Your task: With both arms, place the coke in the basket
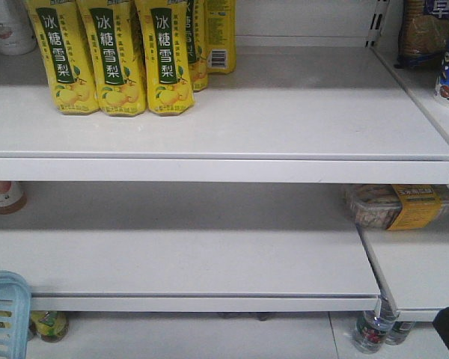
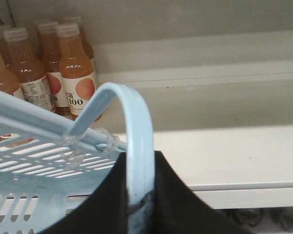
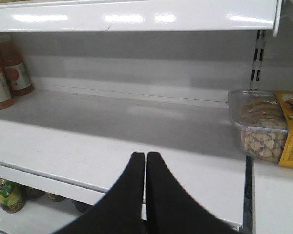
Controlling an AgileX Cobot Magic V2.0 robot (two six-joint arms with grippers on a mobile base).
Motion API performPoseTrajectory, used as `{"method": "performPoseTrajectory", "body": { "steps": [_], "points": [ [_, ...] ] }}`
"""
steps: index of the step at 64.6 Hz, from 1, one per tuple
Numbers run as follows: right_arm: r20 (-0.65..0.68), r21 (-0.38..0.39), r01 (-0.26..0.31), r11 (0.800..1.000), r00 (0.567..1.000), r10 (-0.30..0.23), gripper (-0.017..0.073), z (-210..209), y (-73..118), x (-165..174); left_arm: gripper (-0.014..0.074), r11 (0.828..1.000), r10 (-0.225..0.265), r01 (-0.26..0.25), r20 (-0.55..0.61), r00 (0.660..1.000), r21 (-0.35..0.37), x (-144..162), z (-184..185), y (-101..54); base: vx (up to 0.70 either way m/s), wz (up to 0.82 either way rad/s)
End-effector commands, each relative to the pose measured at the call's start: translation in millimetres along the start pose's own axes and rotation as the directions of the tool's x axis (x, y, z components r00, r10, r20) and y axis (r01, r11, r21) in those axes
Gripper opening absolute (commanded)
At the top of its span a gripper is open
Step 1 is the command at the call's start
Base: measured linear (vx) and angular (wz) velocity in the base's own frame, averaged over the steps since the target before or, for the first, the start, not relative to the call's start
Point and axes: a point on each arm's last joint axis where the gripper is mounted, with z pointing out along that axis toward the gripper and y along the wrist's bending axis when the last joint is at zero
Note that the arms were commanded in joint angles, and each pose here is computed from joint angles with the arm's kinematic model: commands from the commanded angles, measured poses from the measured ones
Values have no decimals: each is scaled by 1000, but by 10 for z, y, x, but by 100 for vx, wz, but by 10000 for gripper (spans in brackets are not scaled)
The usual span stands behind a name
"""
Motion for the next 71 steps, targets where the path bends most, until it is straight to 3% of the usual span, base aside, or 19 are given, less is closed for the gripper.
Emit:
{"method": "performPoseTrajectory", "body": {
  "steps": [1, 64, 71],
  "points": [
    [93, -1, 7, 1000, 996, -7, -9, -17, 11, -160, -6, 999, 38, -36, 167, 985, -14, -136, -26, 7, 0, 0],
    [93, -1, 8, 1000, 996, -8, -9, -17, 11, -160, -6, 999, 38, -36, 165, 985, -14, -151, -31, 7, 0, 0],
    [97, 34, 80, 996, 992, -83, -9, -18, -10, -166, -6, 999, 38, -36, 165, 985, -14, -151, -31, 7, 0, 0]
  ]
}}
